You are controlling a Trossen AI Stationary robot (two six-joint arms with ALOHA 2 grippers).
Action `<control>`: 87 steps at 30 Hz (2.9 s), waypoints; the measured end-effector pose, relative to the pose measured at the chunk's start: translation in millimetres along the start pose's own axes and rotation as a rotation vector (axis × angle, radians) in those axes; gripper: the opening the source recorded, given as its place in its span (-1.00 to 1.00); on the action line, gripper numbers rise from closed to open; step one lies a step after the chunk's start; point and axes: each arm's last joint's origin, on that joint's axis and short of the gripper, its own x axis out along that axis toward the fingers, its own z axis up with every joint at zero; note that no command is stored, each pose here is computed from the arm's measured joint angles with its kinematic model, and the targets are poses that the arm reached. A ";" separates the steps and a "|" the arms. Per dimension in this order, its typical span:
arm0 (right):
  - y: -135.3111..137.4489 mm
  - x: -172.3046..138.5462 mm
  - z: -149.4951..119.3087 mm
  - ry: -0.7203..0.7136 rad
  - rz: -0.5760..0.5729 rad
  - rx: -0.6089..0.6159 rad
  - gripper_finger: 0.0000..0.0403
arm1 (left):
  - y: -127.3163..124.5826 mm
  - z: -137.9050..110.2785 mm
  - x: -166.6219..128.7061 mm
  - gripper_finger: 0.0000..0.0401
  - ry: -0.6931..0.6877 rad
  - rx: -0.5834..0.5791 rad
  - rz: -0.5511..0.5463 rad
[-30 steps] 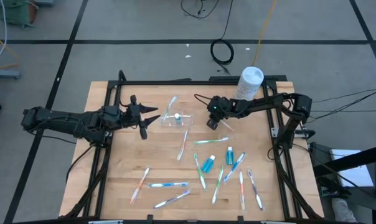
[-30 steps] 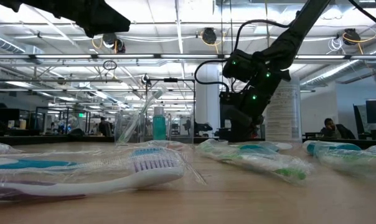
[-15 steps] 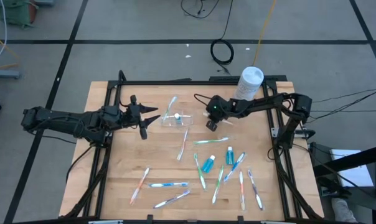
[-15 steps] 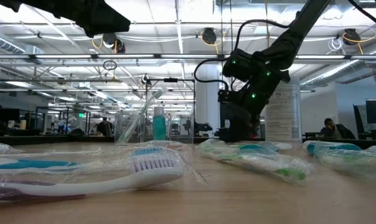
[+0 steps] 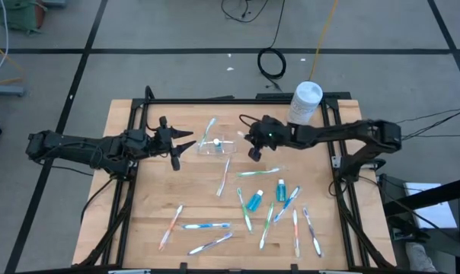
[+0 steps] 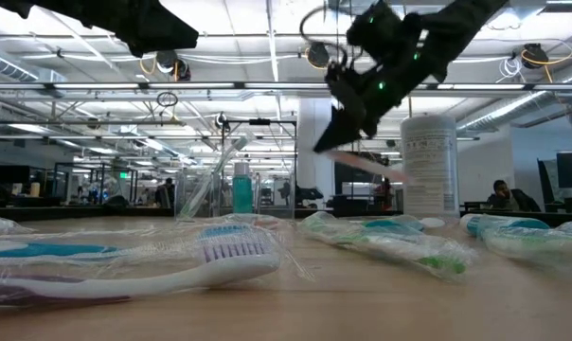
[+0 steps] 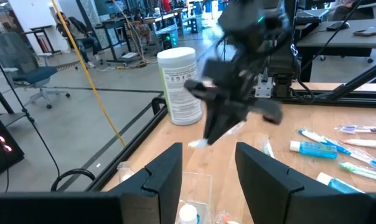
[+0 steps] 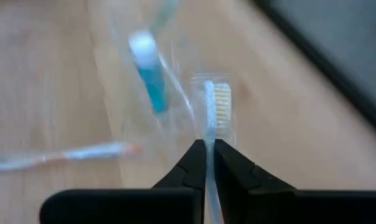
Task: Pick & Place toothbrushing station
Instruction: Put the orange toothbrush into the transparent organizer
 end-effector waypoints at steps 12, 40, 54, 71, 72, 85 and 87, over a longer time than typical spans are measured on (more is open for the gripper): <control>55.1 -20.1 36.6 -0.461 0.121 -0.312 -0.96 | 0.0 0.0 0.0 -0.24 0.000 0.000 0.000; 25.1 55.9 14.1 -0.852 0.116 -0.138 -0.96 | 0.0 -0.2 0.0 -0.24 0.001 0.000 0.000; 15.8 69.6 6.8 -0.864 0.075 -0.160 -0.92 | 0.0 -0.2 0.1 -0.24 0.001 0.000 0.000; 3.2 72.1 6.6 -0.842 0.062 -0.115 -0.94 | 0.0 -0.2 0.1 -0.24 0.001 0.000 0.000; 3.2 72.4 6.3 -0.837 0.062 -0.114 -0.94 | 0.0 -0.2 0.1 -0.24 0.001 0.000 0.000; 7.0 84.4 -7.5 -0.642 0.106 -0.037 -0.94 | 0.5 5.4 -0.1 -0.24 -0.055 -0.069 0.003; 6.9 87.0 -11.0 -0.596 0.108 -0.029 -0.93 | 0.5 5.3 -0.1 -0.24 -0.054 -0.069 0.003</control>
